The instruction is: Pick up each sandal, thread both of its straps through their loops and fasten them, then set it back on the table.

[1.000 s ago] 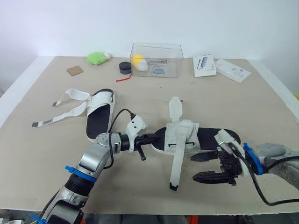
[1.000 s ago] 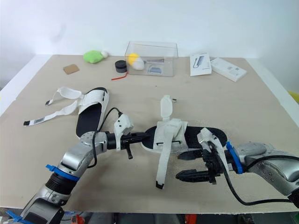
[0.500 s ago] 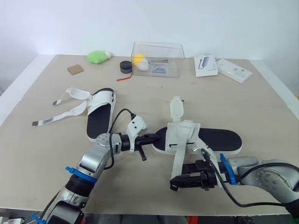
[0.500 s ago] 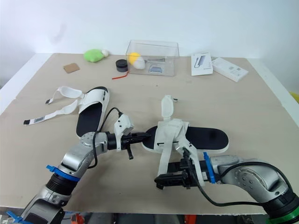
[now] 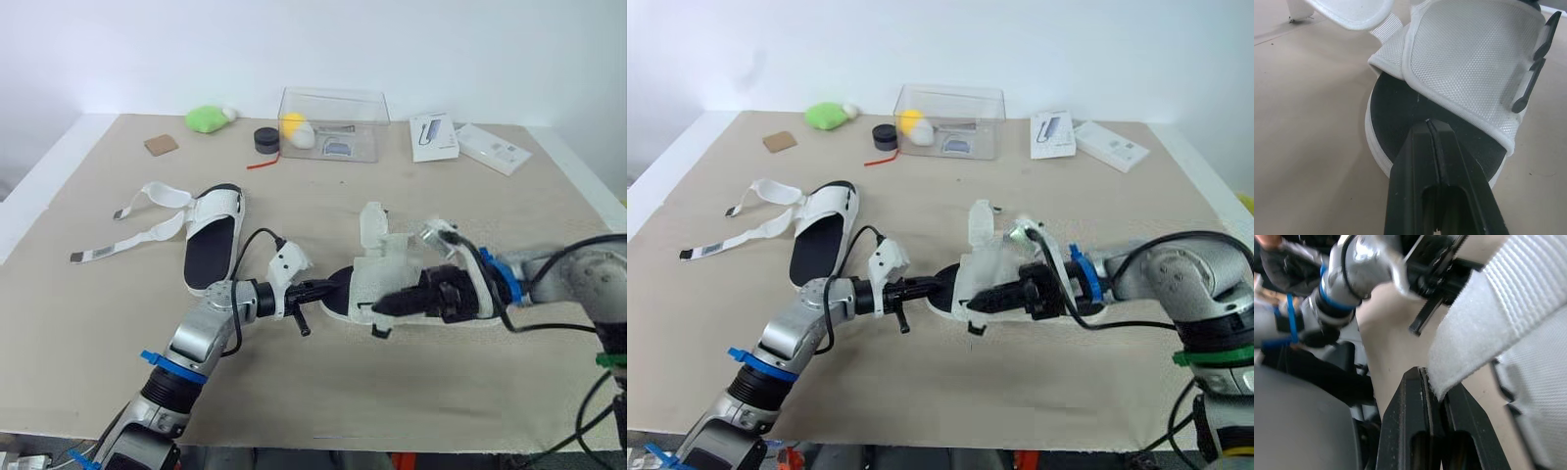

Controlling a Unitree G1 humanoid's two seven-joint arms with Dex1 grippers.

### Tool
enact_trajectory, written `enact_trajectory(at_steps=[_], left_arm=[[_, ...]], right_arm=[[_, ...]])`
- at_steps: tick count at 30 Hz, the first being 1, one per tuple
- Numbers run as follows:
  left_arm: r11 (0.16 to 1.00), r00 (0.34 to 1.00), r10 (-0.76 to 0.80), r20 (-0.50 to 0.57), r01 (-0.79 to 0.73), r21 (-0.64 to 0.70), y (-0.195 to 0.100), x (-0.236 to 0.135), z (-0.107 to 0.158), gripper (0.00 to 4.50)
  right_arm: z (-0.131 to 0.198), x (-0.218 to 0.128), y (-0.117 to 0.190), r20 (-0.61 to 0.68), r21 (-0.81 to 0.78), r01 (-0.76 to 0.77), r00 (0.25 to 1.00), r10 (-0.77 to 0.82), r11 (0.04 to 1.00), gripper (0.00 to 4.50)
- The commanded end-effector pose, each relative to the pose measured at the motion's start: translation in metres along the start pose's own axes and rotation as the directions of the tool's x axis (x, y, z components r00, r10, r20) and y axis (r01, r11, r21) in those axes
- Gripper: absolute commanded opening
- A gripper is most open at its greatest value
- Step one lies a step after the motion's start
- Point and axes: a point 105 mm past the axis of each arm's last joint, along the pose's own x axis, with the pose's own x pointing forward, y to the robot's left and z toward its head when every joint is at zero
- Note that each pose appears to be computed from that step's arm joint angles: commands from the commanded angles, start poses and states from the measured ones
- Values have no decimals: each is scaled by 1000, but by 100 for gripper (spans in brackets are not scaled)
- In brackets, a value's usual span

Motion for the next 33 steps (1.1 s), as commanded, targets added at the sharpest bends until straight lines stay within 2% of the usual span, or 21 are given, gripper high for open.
enact_trajectory(at_steps=[1,7,13,25,33], left_arm=[[1000,1000,8,-25,-9,-7,1,0,-7,0],[1000,1000,9,-24,-9,-7,0,0,-8,0],[1000,1000,14,-26,-14,-8,-1,-1,-10,0],[1000,999,15,-31,-15,-4,-2,-1,-11,0],[1000,999,11,-30,-12,-3,-2,0,-11,0]], right_arm=[[16,-13,-6,39,87,38,998,-41,995,6],[29,-22,-29,67,245,95,991,-114,965,6],[32,-32,-31,54,307,93,992,-115,947,6],[20,-35,-24,-32,310,86,996,-80,947,6],[5,-33,-25,-116,263,148,986,-122,953,6]])
